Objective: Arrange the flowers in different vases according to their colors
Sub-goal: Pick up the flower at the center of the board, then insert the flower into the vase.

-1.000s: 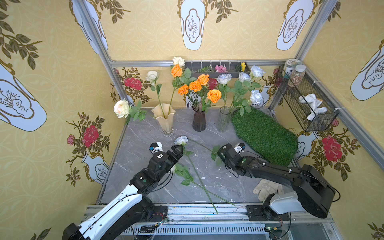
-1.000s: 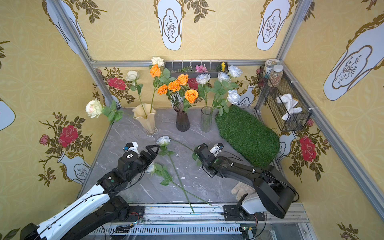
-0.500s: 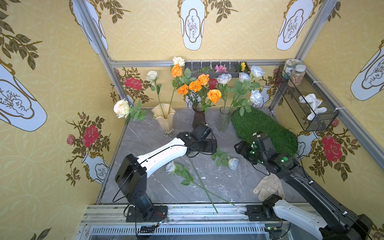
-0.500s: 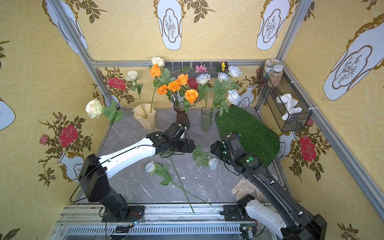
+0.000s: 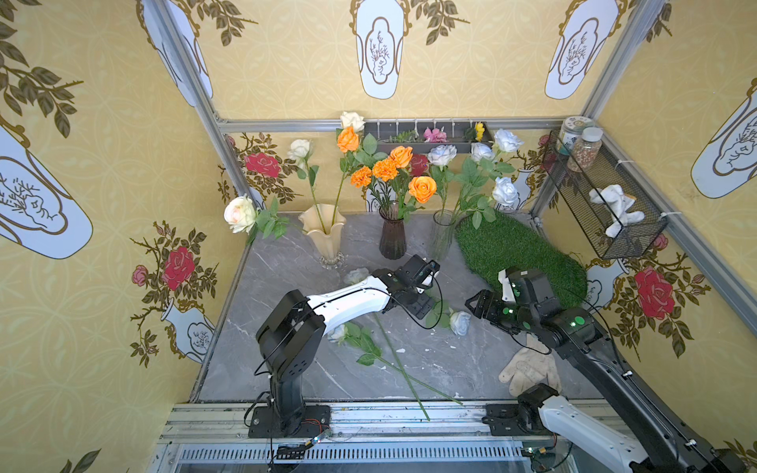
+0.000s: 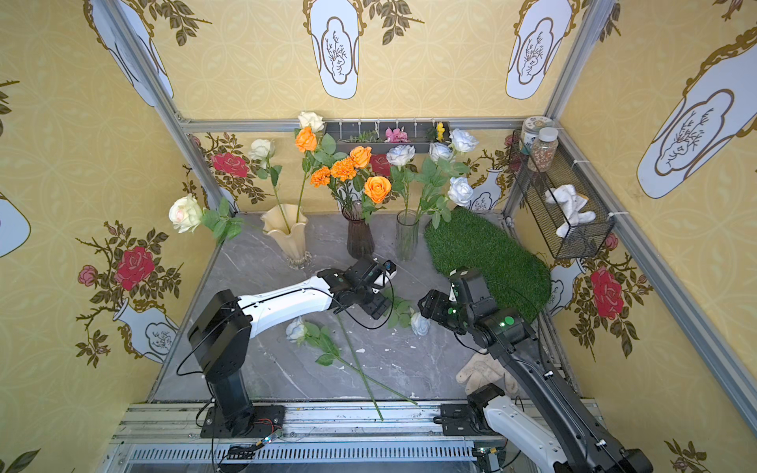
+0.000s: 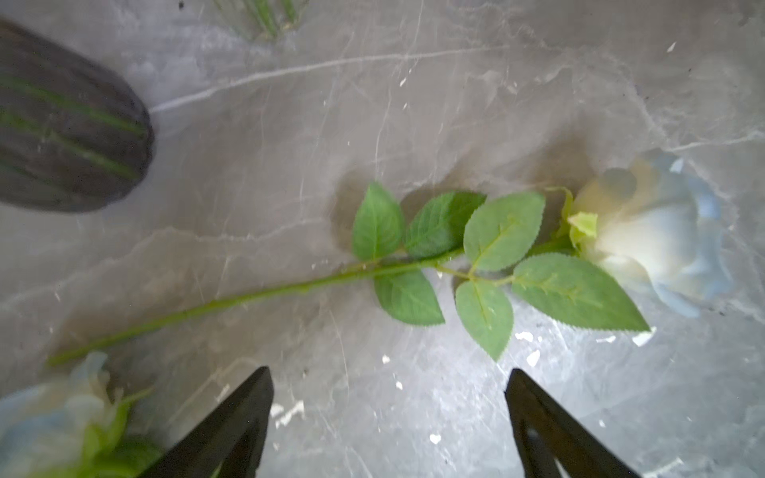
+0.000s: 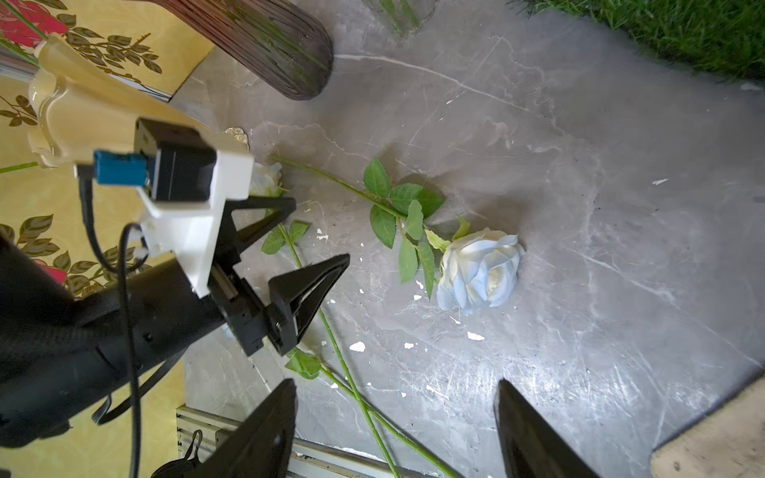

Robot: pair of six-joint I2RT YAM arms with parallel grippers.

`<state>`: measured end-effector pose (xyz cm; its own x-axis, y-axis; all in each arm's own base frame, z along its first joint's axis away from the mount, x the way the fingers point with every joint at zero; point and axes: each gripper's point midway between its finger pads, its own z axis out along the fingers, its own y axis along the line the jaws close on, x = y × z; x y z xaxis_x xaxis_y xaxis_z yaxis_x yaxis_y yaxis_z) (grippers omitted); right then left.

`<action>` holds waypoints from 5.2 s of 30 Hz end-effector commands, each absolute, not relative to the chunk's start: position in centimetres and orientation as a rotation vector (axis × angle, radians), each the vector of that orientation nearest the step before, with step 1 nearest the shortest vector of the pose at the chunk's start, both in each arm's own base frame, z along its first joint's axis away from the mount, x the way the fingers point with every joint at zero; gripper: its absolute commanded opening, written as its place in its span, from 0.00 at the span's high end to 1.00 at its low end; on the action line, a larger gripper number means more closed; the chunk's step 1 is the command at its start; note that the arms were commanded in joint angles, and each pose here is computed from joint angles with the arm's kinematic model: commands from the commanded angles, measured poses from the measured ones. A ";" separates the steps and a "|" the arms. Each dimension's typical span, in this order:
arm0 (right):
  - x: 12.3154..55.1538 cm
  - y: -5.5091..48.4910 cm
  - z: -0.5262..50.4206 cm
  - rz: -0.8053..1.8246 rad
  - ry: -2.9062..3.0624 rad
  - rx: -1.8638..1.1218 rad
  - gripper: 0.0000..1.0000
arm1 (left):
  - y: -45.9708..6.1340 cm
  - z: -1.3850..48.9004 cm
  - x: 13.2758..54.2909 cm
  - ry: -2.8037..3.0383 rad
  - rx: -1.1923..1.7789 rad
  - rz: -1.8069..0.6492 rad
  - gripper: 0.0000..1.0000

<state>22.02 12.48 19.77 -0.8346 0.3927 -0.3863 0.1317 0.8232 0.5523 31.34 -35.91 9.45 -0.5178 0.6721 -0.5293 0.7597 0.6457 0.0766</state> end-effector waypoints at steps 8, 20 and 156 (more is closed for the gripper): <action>22.0 12.5 19.6 0.733 2.505 0.332 0.24 | -37.3 6.3 32.7 2.367 1.329 -0.267 0.15; 22.7 12.6 18.8 0.739 2.520 0.343 0.24 | -35.4 3.5 31.9 2.426 1.343 -0.280 0.16; 25.8 9.0 31.0 0.673 1.966 0.217 0.03 | -45.6 38.5 53.9 1.256 0.396 -0.529 0.98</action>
